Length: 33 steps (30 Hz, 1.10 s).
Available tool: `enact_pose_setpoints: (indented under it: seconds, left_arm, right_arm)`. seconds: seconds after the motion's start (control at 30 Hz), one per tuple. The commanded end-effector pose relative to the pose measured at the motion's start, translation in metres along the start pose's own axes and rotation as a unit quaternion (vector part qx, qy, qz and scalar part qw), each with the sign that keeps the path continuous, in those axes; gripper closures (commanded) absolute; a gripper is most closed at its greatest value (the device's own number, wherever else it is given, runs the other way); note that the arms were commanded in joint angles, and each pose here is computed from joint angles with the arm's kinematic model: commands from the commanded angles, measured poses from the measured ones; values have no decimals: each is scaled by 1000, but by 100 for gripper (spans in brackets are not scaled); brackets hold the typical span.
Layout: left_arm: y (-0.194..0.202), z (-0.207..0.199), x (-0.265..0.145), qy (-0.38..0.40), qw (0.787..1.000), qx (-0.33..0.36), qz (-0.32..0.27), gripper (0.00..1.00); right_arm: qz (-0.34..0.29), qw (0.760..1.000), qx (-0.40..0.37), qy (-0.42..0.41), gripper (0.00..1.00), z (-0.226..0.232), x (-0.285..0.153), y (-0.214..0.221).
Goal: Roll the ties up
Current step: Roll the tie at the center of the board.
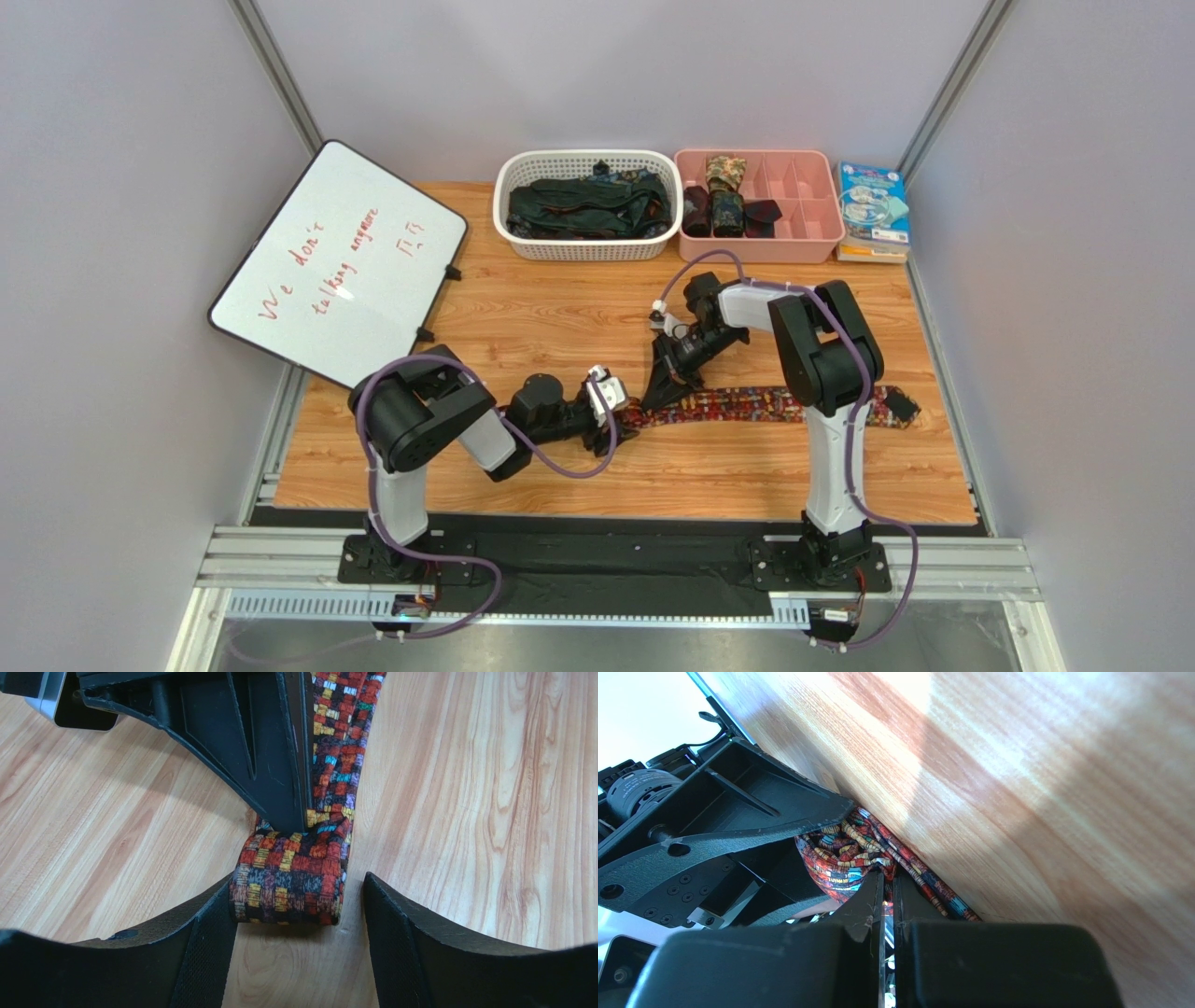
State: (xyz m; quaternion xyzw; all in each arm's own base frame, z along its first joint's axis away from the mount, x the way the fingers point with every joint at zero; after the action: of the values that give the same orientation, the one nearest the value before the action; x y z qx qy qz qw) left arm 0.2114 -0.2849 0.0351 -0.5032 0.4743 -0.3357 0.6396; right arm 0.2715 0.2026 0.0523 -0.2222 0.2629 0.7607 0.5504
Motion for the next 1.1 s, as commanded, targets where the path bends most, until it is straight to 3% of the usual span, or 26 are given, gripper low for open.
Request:
enact_pose_setpoints:
  seconds: [0.0,0.23,0.33,0.47,0.6,0.7,0.73,0.83,1.07]
  left_arm:
    - [3,-7,9,28,999,-14,-16,30]
    - [13,-7,16,29,999,-39,-14,38]
    - [13,-8,15,30,999,-36,-10,47]
    - [6,-5,11,33,999,-16,15,65]
    - [6,1,9,26,996,-11,89,80]
    - [7,6,10,36,989,4,144,89]
    - [7,9,10,32,987,9,155,91]
    - [11,13,10,38,978,30,201,93]
    - [8,20,16,35,948,66,309,96]
  right_arm:
    - [-8,986,-9,166,100,-66,25,-6]
    - [-6,984,-6,180,100,-69,27,-6]
    - [-7,983,-4,184,100,-69,27,-6]
    - [-9,984,-9,177,100,-66,25,-7]
    - [-23,988,-25,150,99,-51,19,-12]
    - [-34,989,-38,139,87,-39,8,-14]
    - [-35,989,-41,135,77,-37,4,-14]
    - [-46,991,-44,119,67,-28,-16,-14]
    - [-73,995,-29,68,62,-16,-60,-7]
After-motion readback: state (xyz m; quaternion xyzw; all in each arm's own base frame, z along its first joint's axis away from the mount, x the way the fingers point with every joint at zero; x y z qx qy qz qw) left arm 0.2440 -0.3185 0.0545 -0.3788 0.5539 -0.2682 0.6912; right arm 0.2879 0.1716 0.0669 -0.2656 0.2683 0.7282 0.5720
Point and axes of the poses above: each gripper's point midway between its finger pads, its own x axis out along the fingers, its own z axis along the line the jaws close on, y = z × x, the point moved 6 cm from there along -x, back along the fingers, and after that the axes turned 1 degree about -x, right-handed, at the moved point
